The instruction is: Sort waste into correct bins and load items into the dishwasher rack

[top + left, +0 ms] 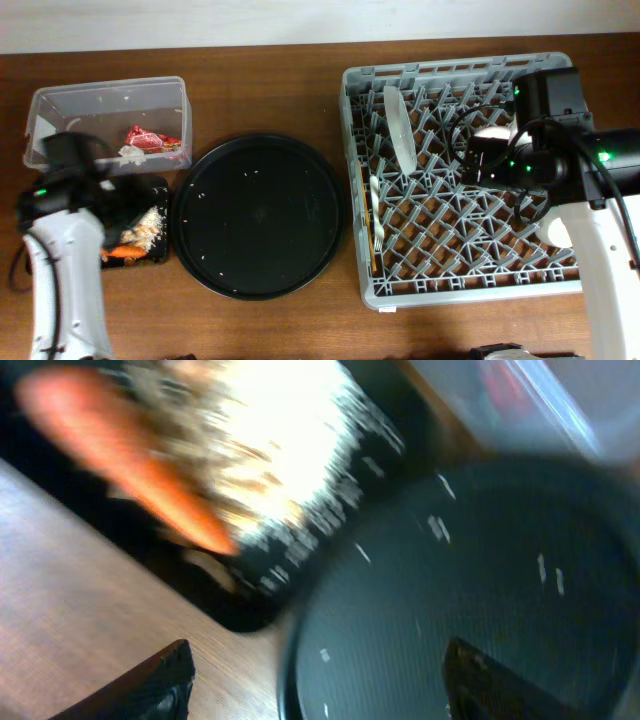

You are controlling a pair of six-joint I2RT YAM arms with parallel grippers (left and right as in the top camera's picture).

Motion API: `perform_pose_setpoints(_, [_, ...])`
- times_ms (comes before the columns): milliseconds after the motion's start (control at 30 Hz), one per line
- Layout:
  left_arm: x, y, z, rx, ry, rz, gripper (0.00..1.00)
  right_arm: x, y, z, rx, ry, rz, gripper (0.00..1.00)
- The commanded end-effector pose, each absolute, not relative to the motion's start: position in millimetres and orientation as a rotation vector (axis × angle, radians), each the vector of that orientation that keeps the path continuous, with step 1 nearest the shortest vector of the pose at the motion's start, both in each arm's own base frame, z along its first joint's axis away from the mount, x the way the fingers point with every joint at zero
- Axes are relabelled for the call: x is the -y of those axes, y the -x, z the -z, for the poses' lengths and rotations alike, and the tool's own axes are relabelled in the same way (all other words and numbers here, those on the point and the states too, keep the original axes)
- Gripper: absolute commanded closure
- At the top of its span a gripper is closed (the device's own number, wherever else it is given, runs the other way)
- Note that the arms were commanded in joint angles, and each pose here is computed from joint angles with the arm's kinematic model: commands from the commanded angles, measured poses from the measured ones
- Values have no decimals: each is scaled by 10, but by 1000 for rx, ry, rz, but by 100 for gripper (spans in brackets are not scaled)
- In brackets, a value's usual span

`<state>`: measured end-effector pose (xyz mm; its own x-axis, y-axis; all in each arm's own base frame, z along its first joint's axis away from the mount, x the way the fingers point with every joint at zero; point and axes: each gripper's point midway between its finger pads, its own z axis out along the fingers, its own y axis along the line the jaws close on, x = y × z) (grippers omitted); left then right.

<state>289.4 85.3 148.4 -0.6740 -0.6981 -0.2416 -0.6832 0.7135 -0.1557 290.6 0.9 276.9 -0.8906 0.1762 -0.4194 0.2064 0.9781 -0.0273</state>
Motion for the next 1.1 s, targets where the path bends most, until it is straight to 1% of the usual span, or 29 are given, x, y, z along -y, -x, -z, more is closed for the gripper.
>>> perform_pose_setpoints(0, [-49,-3001,-1526,-2811,515,205,14,-349,-2991,-2720,-2728,-181,-166,1])
perform_pose_setpoints(33, [260,-2947,-1610,-2866,332,217,5,-516,-3070,-2668,-2740,-19,-265,1])
perform_pose_setpoints(133, [399,-2775,-1801,-2971,154,200,1,-510,-3153,-2510,-2791,0,-252,1])
perform_pose_setpoints(200, [362,-2554,-1899,-3060,84,173,1,-497,-3143,-2447,-2822,17,-246,1])
perform_pose_setpoints(267, [230,-2356,-1919,-3122,96,64,1,-430,-3062,-2432,-2853,-14,-241,1])
perform_pose_setpoints(333, [154,-2277,-2007,-3093,100,4,1,-336,-2937,-2425,-2894,-64,-240,1])
perform_pose_setpoints(433, [131,-2221,-2392,-2790,93,32,1,-210,-2732,-2493,-2889,-138,-269,1])
perform_pose_setpoints(533, [-13,-1991,-2606,-2487,161,-10,1,-212,-2599,-2506,-2696,-112,-258,1])
perform_pose_setpoints(567, [-81,-1837,-2612,-2344,247,2,1,-204,-2462,-2479,-2529,-87,-238,1])
perform_pose_setpoints(600, [-84,-1787,-2594,-2299,275,24,1,-183,-2390,-2465,-2468,-84,-217,1])
perform_pose_setpoints(700, [-90,-1686,-2559,-2222,365,83,1,-140,-2076,-2437,-2330,-80,-172,1])
perform_pose_setpoints(800, [-96,-1613,-2488,-2257,383,80,1,-151,-1785,-2420,-2298,-76,-171,1])
perform_pose_setpoints(967, [-107,-1453,-2322,-2350,391,56,1,-153,-1756,-2407,-2305,-77,-172,1])
perform_pose_setpoints(1067, [-107,-1452,-2322,-2350,391,56,1,-153,-1756,-2406,-2305,-77,-172,1])
